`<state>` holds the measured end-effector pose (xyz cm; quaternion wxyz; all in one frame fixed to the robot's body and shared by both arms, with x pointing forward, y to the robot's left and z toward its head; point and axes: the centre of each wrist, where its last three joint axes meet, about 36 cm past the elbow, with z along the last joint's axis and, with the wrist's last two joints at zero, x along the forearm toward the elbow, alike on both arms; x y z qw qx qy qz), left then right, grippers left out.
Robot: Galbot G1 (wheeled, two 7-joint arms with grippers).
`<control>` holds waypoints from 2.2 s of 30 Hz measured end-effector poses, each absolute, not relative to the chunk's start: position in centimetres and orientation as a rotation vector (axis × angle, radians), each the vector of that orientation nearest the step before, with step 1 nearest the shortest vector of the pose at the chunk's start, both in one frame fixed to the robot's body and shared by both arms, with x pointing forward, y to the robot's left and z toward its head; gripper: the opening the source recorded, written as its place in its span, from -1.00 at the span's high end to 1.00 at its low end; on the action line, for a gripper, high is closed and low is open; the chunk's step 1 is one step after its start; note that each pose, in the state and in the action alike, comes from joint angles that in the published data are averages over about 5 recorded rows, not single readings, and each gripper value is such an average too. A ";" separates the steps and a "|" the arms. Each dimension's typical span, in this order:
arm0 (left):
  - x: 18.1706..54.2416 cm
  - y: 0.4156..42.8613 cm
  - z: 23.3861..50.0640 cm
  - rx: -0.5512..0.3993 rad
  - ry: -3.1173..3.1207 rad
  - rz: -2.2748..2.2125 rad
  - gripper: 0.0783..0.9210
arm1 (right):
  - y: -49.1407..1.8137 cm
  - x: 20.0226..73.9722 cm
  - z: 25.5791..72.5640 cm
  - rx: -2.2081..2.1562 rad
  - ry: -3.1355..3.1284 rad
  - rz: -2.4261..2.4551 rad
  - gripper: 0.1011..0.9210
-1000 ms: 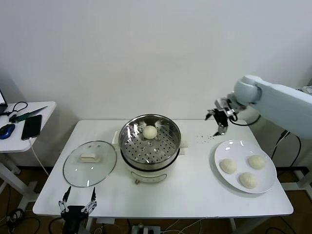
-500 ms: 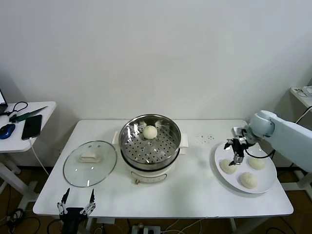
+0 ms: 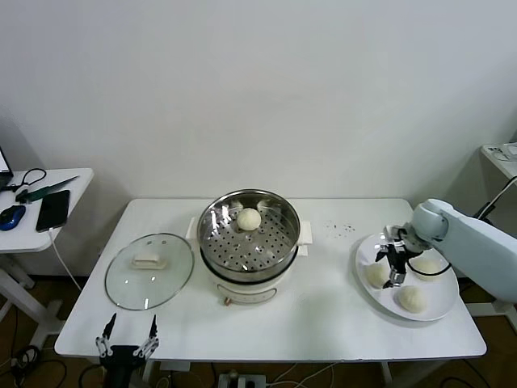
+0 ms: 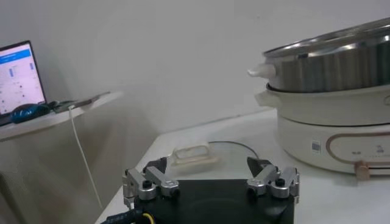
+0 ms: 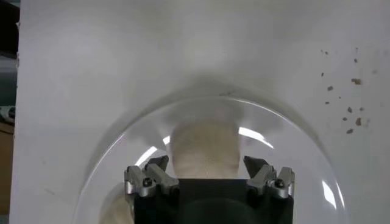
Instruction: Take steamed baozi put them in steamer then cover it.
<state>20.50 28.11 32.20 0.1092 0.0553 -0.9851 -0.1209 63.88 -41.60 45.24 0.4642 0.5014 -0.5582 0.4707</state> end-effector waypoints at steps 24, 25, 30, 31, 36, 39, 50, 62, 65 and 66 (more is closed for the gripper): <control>19.8 27.6 32.5 0.151 -2.897 -0.350 -0.77 | -38.8 68.4 56.1 1.251 -1.508 1.165 -0.41; 19.8 27.5 32.5 0.148 -2.898 -0.349 -0.77 | -38.1 68.9 57.4 1.256 -1.518 1.173 -0.41; 19.7 27.1 32.7 0.123 -2.904 -0.352 -0.77 | -33.7 70.8 63.9 1.296 -1.564 1.219 -0.40; 19.7 27.0 32.7 0.118 -2.905 -0.353 -0.77 | -32.7 71.1 65.0 1.304 -1.570 1.226 -0.40; 19.7 26.6 33.0 0.095 -2.915 -0.358 -0.77 | -27.0 72.0 69.3 1.358 -1.586 1.256 -0.41; 19.8 26.5 33.2 0.078 -2.924 -0.369 -0.77 | -23.2 72.3 70.8 1.394 -1.583 1.272 -0.41; 20.0 26.4 33.4 0.054 -2.938 -0.396 -0.77 | -9.5 71.8 70.9 1.495 -1.491 1.344 -0.41; 20.4 26.4 33.6 0.055 -2.953 -0.404 -0.77 | -0.9 69.8 65.2 1.542 -1.372 1.383 -0.43; 20.4 26.4 33.5 0.054 -2.955 -0.405 -0.77 | 0.2 69.4 63.6 1.549 -1.350 1.386 -0.43; 20.4 26.5 33.5 0.054 -2.956 -0.406 -0.77 | 0.5 69.3 63.1 1.551 -1.343 1.385 -0.43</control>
